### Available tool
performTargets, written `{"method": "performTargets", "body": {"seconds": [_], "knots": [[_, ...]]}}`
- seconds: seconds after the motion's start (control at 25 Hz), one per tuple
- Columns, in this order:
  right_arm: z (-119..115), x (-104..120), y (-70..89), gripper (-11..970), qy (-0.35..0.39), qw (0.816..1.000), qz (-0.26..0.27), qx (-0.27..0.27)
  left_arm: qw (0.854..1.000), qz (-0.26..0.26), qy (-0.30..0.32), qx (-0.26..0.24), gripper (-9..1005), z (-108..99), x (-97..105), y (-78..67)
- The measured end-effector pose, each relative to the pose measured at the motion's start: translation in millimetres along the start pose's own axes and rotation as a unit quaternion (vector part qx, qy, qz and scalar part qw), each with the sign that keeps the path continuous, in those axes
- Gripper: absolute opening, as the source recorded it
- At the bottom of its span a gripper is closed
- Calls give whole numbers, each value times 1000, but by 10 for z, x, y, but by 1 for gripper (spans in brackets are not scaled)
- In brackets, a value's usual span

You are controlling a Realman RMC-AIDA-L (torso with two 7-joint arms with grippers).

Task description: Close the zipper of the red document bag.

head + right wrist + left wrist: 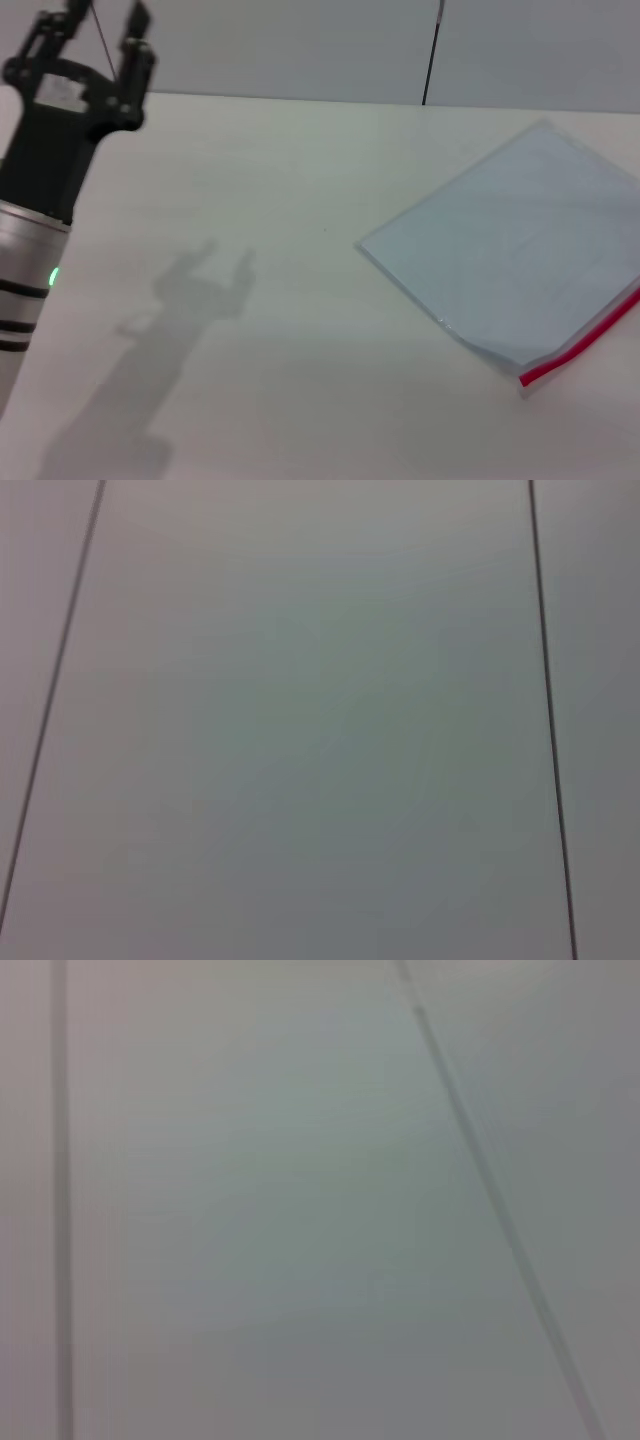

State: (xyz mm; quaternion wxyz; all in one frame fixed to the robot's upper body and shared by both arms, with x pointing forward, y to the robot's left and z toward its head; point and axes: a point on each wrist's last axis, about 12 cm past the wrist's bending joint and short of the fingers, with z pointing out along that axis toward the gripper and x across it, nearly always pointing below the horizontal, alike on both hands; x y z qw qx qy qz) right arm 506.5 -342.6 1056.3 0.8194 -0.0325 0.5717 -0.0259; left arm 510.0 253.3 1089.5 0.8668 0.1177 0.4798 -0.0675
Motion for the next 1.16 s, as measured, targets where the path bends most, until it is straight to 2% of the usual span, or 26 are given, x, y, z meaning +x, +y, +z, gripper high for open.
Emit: {"method": "performTargets", "body": {"seconds": [0.16,0.4,1.16], "knots": [[5,37,48,744,13,1000,23,2,999,15,12,-31,509,6,88,36],[26,36,68,744,12,999,35,-1,995,7,36,-90,509,52,160,113],[58,45,95,744,16,999,36,-10,995,7,40,-93,509,44,172,124]]}}
